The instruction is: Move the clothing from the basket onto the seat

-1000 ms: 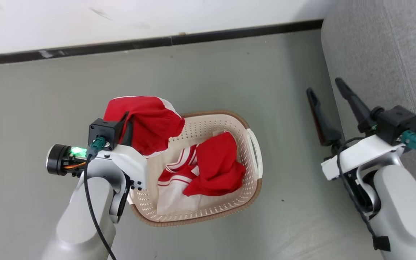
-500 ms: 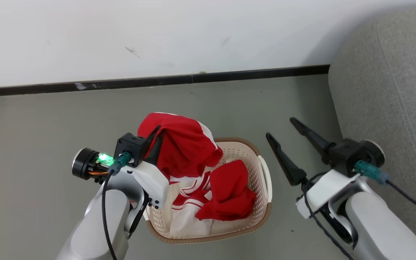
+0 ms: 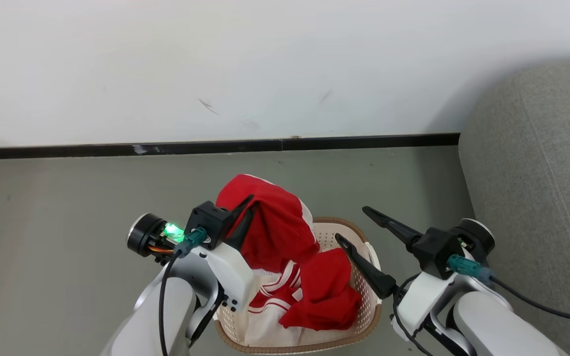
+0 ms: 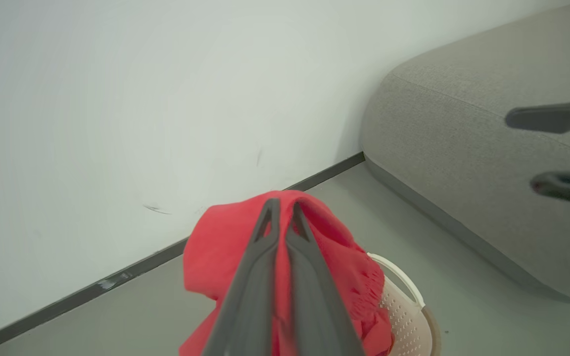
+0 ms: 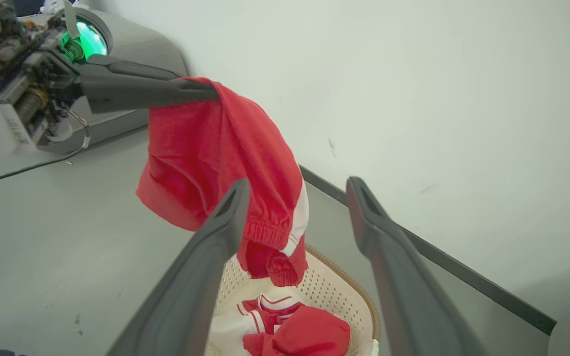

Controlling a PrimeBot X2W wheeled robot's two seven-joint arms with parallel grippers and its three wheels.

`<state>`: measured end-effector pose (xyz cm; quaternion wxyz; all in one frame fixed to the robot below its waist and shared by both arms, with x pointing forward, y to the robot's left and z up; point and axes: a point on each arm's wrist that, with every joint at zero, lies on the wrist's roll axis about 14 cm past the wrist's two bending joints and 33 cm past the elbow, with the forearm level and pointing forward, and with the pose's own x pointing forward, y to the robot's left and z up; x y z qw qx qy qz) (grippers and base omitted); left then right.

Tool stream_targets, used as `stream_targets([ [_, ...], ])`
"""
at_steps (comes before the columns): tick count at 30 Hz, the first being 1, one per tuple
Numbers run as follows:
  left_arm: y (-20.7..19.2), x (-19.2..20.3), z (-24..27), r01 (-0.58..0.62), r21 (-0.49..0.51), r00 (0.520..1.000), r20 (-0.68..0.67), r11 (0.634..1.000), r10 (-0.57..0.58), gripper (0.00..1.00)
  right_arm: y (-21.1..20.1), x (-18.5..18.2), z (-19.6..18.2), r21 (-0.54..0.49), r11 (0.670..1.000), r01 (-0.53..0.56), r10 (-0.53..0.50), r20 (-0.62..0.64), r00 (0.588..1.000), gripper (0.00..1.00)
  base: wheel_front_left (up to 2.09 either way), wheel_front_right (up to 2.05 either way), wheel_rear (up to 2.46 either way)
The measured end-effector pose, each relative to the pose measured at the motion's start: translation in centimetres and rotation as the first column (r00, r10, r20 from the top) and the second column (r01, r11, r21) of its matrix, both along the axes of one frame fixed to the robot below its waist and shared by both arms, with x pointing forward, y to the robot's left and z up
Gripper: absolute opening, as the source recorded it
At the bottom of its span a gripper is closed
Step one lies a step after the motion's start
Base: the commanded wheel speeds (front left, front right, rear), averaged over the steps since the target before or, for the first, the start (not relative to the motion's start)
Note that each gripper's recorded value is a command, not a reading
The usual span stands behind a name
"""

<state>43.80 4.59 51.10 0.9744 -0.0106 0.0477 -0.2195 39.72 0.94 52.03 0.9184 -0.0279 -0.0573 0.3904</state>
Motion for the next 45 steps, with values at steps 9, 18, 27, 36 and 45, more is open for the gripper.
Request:
stream_targets([
  [9, -1.6, -2.2, 1.5, 0.071, -0.017, 0.997, 0.017, 0.997, -0.071, 0.00, 1.8, -2.1, 0.3, -0.035, 0.995, -0.091, 0.092, 0.019, 0.996, 1.00, 0.00, 0.00, 0.00],
  [18, -3.3, -4.1, 3.3, 0.138, -0.026, 0.989, 0.052, 0.990, -0.137, 0.00, 2.4, -2.8, 0.6, -0.056, 0.989, -0.135, 0.136, 0.031, 0.990, 1.00, 0.00, 0.00, 0.00],
  [27, -4.5, -5.6, 5.0, 0.200, -0.059, 0.977, 0.087, 0.978, -0.194, 0.00, 2.5, -2.8, 0.6, -0.069, 0.986, -0.155, 0.157, 0.034, 0.987, 1.00, 0.00, 0.00, 0.00],
  [36, -5.8, -6.8, 6.8, 0.269, -0.095, 0.959, 0.121, 0.958, -0.257, 0.00, 2.4, -3.1, -0.2, -0.052, 0.985, -0.165, 0.165, -0.015, 0.986, 1.00, 0.00, 0.00, 0.00],
  [45, -6.4, -7.8, 7.5, 0.316, -0.129, 0.946, 0.120, 0.940, -0.301, 0.00, 2.4, -3.2, -0.9, -0.033, 0.985, -0.170, 0.168, -0.057, 0.984, 0.40, 0.00, 0.00, 0.00],
])
